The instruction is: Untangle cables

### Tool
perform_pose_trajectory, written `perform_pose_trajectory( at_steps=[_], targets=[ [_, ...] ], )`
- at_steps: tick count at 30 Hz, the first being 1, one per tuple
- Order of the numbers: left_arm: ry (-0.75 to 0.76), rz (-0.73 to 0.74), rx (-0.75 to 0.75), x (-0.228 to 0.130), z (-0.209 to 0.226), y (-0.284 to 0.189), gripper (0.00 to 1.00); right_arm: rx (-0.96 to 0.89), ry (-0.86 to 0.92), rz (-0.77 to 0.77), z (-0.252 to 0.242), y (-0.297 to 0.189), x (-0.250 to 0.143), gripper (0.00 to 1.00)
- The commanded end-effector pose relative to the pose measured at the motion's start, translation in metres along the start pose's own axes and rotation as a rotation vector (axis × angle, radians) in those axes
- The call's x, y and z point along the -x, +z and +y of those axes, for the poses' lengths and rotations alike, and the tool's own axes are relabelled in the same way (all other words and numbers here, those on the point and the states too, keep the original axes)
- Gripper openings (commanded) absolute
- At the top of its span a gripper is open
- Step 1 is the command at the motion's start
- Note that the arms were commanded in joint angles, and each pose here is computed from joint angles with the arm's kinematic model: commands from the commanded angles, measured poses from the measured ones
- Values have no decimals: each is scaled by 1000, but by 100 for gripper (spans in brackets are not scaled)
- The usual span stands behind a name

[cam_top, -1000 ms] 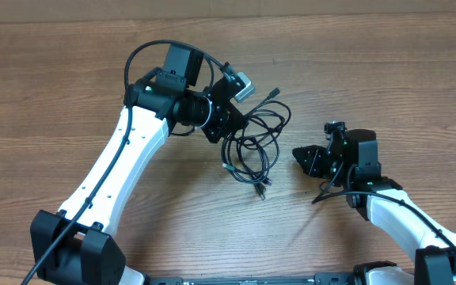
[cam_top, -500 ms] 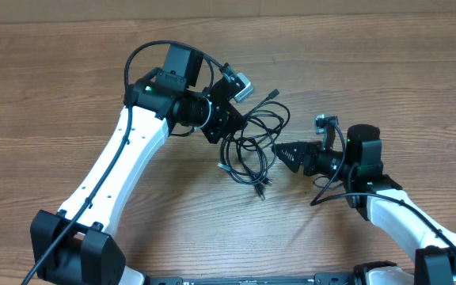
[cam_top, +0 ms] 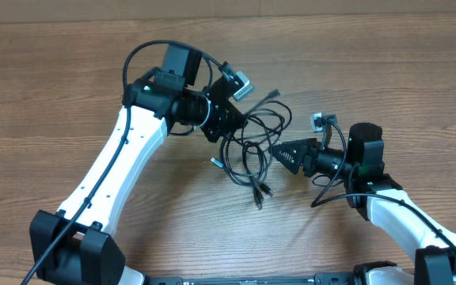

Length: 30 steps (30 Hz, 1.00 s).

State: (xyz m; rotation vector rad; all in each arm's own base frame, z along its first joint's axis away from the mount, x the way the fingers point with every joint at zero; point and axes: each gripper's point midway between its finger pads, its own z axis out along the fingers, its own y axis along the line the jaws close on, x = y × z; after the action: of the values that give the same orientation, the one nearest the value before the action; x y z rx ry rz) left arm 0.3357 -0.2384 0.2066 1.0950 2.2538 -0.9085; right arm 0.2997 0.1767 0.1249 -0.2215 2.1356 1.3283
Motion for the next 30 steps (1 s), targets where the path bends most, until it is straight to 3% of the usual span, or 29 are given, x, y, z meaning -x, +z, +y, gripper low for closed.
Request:
perform_pose_trajectory(
  at_steps=[1, 14, 15, 18, 19, 26, 30],
  targets=[
    [-103, -18, 66, -1, 24, -11, 4, 14, -16, -8, 5, -1, 5, 70],
    [-120, -34, 44, -1, 24, -14, 4, 167, -119, -3, 35, -4, 10, 70],
    [-116, -31, 41, 0, 22, -13, 4, 169, -126, -7, 36, -4, 11, 68],
    [-97, -25, 27, 2, 14, -7, 4, 172, -138, -13, 37, -4, 13, 48],
    [-93, -25, 25, 2, 13, -6, 4, 172, -138, -13, 37, -4, 13, 45],
    [-65, -29, 13, 7, 6, -1, 4, 173, -138, -13, 37, -4, 13, 43],
    [-65, -27, 3, 8, 1, 2, 4, 172, -138, -13, 37, -4, 12, 50]
  ],
)
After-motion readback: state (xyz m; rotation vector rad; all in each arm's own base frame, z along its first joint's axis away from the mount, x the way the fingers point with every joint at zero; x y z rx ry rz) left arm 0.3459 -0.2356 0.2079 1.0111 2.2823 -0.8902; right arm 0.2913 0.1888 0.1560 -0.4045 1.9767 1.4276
